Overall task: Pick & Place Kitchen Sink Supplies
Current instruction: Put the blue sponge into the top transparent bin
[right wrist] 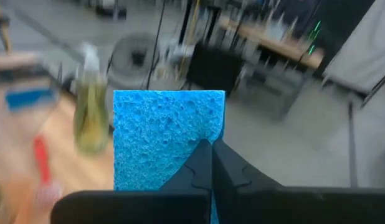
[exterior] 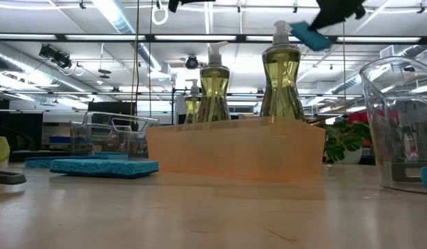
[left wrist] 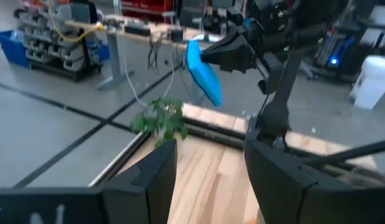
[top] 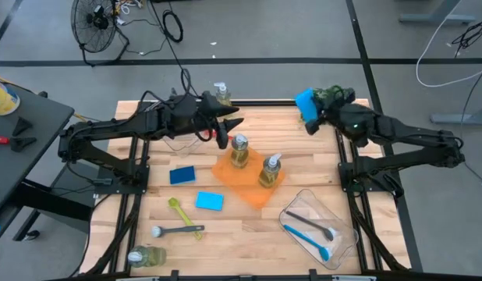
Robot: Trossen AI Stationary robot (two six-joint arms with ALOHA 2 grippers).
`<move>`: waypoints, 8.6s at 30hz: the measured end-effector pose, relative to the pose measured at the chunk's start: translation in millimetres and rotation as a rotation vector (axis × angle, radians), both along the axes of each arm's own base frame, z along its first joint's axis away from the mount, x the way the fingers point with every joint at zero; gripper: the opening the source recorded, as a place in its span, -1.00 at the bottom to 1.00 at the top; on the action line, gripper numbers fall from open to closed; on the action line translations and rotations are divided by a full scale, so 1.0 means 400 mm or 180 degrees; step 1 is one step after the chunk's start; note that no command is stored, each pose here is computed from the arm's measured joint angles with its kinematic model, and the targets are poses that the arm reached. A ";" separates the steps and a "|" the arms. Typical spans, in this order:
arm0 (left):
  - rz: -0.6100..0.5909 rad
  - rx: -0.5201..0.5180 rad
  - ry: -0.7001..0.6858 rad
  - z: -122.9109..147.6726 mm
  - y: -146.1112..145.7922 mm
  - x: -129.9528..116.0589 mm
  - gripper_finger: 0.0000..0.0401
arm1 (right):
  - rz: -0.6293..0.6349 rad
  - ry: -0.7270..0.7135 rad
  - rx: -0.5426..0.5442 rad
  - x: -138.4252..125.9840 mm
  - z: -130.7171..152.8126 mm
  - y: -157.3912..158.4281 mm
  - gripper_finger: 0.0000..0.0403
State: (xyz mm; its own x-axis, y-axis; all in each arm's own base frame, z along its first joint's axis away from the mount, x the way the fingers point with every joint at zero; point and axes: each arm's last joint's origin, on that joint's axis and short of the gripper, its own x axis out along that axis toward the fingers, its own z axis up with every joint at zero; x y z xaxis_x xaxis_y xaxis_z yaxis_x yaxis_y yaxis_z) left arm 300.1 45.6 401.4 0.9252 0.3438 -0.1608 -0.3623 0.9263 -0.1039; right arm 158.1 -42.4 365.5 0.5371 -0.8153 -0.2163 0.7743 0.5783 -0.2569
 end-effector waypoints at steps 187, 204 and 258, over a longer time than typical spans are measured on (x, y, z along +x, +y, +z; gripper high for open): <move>0.1479 -0.0582 0.2796 -0.095 0.112 -0.325 -0.90 | 0.0700 -0.1154 -0.0138 0.327 -0.057 -0.015 0.07; 0.1552 -0.0882 0.3100 -0.214 0.159 -0.337 -0.93 | 0.0673 -0.1187 0.0068 0.328 -0.068 -0.015 0.07; 0.0835 -0.1249 0.2922 -0.377 0.163 -0.314 -0.87 | 0.0673 -0.1187 0.0065 0.328 -0.068 -0.015 0.07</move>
State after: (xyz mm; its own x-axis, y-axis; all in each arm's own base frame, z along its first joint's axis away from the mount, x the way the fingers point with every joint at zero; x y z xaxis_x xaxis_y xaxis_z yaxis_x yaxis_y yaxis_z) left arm 174.5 110.9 250.8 0.2928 0.2882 -0.9117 -0.6403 0.7672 0.0368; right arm 289.1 -48.5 338.3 0.7366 -0.6763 0.0094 0.6758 0.7364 0.0315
